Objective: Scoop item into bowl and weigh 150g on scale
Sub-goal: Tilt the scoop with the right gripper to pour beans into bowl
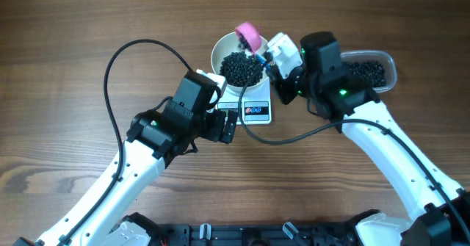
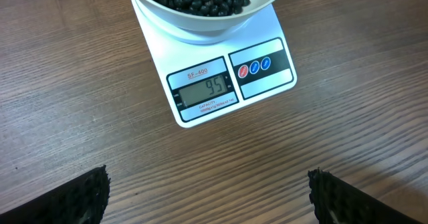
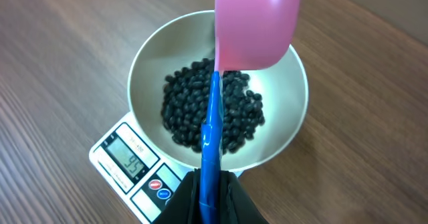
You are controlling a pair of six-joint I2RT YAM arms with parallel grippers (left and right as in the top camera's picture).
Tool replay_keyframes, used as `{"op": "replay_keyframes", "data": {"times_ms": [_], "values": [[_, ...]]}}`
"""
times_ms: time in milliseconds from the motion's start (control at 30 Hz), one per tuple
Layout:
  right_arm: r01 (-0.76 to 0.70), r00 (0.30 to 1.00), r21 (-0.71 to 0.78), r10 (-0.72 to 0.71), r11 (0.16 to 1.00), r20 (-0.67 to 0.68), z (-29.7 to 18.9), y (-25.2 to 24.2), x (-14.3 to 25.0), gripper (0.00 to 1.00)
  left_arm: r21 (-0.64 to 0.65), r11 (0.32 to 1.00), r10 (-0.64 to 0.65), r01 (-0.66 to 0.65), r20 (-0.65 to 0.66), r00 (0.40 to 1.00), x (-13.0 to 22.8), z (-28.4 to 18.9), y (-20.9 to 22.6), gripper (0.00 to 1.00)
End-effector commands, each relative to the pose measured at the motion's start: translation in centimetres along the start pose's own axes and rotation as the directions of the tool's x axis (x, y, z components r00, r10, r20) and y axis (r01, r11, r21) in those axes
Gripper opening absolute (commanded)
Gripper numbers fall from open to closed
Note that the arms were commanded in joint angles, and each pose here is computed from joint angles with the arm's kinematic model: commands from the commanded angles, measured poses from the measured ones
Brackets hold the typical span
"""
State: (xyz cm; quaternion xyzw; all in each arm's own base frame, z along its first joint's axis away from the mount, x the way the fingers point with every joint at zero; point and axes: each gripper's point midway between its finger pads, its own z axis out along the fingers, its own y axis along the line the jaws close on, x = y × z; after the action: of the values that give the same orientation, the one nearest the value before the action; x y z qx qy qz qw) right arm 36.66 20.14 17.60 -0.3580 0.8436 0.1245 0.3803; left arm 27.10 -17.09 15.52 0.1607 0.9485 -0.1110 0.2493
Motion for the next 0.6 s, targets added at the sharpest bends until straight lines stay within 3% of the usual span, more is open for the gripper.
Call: {"op": "replay_keyframes", "data": {"times_ms": [0,267,400,467,567], "values": [[0.09,0.996,0.093,-0.092,0.992,0.016,-1.09,-1.13,-1.61,0.04,0.002,1.0,0.006,-0.006,-0.01,1.0,0.36,0.27,0.21,1.0],[0.097,0.995,0.094,-0.098,0.991,0.011,-1.09,-1.15,-1.51,0.04,0.002,1.0,0.006,-0.006,-0.01,1.0,0.36,0.27,0.21,1.0],[0.245,0.97,0.086,-0.244,0.966,-0.019,-1.08,-1.04,-1.09,0.04,0.002,1.0,0.006,-0.006,-0.01,1.0,0.37,0.27,0.2,1.0],[0.187,0.982,0.087,-0.186,0.979,-0.013,-1.08,-1.03,-1.11,0.04,0.002,1.0,0.006,-0.006,-0.01,1.0,0.36,0.27,0.21,1.0],[-0.106,0.994,0.088,0.105,0.991,0.015,-1.08,-1.08,-1.16,0.04,0.002,1.0,0.006,-0.006,-0.01,1.0,0.37,0.27,0.2,1.0]]}}
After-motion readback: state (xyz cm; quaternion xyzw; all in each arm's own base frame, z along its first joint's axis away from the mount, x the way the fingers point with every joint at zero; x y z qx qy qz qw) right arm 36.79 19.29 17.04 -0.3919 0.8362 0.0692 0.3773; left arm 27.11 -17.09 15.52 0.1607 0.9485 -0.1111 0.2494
